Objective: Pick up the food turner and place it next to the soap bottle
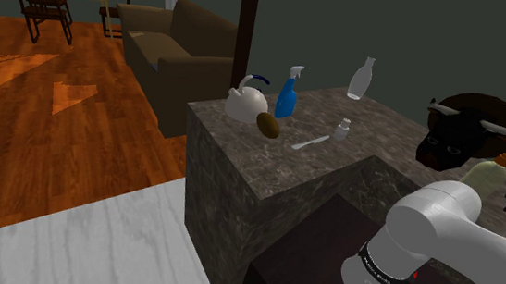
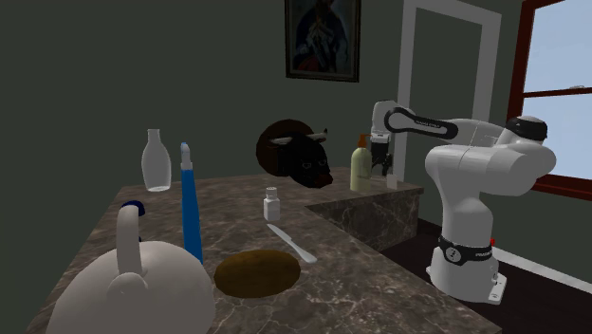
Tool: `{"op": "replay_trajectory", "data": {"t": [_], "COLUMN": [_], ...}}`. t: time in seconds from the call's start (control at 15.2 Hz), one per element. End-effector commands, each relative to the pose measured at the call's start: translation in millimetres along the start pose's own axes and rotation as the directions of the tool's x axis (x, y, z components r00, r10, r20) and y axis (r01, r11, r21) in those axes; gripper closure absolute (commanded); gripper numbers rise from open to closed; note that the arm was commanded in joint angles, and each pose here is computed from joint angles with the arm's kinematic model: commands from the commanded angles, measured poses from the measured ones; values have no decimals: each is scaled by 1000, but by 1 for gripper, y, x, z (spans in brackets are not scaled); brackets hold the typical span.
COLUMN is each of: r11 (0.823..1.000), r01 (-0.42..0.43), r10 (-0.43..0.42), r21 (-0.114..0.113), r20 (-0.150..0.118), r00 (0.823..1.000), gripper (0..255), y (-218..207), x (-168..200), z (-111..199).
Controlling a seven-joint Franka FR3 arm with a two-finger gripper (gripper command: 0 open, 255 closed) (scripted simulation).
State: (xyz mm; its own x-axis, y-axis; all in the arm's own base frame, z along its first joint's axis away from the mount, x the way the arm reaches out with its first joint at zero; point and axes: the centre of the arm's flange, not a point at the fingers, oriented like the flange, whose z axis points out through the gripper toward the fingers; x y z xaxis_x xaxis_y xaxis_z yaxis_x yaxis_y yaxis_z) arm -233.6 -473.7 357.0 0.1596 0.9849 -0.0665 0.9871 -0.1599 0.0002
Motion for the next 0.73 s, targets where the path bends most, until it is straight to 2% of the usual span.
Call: {"op": "replay_trajectory", "data": {"t": [0.0,0.13,0.66], "r11": [1000,1000,1000], "r01": [0,0,0], "r10": [0,0,0], "r21": [0,0,0], "r20": [0,0,0], "r00": [1000,1000,1000], "gripper": [0,0,0], "y": [1,1,1], "x": [-1,-1,-1], "z": [-20,-43,-43]}}
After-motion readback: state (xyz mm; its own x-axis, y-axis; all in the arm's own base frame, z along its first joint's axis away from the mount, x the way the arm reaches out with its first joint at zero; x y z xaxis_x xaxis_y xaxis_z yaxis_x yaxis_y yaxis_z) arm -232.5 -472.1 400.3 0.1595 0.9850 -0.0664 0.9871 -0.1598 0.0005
